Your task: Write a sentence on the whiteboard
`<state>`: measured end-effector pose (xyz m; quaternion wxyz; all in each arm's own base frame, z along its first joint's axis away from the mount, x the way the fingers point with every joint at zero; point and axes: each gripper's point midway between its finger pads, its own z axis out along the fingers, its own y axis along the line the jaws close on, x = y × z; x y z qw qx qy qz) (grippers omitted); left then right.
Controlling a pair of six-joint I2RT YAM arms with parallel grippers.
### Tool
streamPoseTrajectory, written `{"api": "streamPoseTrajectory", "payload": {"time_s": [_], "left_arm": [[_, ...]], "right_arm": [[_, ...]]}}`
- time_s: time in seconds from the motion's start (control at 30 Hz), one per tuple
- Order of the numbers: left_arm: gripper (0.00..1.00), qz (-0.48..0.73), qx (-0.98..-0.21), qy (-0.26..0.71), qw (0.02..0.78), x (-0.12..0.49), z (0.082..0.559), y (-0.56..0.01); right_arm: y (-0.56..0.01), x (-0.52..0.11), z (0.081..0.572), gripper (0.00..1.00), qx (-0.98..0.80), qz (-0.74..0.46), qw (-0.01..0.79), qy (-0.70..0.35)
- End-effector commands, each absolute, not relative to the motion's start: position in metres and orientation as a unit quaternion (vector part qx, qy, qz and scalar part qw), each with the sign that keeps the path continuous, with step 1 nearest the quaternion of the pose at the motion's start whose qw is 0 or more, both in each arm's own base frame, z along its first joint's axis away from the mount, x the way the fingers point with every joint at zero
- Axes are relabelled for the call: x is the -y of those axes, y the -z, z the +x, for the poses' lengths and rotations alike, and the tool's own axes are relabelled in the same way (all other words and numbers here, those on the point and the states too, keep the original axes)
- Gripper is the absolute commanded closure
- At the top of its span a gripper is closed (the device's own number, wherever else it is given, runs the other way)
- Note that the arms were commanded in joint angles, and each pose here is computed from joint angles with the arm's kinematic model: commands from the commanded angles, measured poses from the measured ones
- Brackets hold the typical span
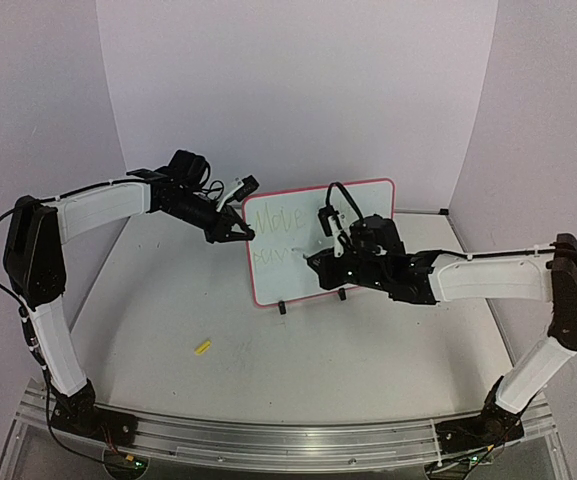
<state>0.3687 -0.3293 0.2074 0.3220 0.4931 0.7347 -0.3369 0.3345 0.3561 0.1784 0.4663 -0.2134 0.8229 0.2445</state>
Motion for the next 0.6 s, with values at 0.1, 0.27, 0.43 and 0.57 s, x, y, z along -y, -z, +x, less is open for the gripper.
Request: {"api": "streamPoseTrajectory", "payload": {"time_s": [0.1, 0.27, 0.43, 0.57], "left_arm": [[1.0, 0.51, -0.752, 0.27, 0.318, 0.315, 0.377, -0.184], [1.0, 0.51, -0.752, 0.271, 0.318, 0.315, 0.377, -0.185], [1.0, 0.51, -0.752, 0.27, 0.318, 0.315, 0.377, -0.184], [1.0, 0.51, -0.752, 0.271, 0.318, 0.315, 0.377, -0.185]], "right_arm": [[-0.197, -0.359, 0.353, 1.0, -0.813, -0.197, 0.497, -0.232], [-0.194, -0.362, 0.355, 1.0, -0.813, -0.2, 0.497, -0.228], [-0.188, -0.36, 0.356, 1.0, -0.818, -0.196, 0.494, -0.222], [-0.176, -0.354, 0.352, 1.0, -0.826, -0.19, 0.483, -0.219]]}}
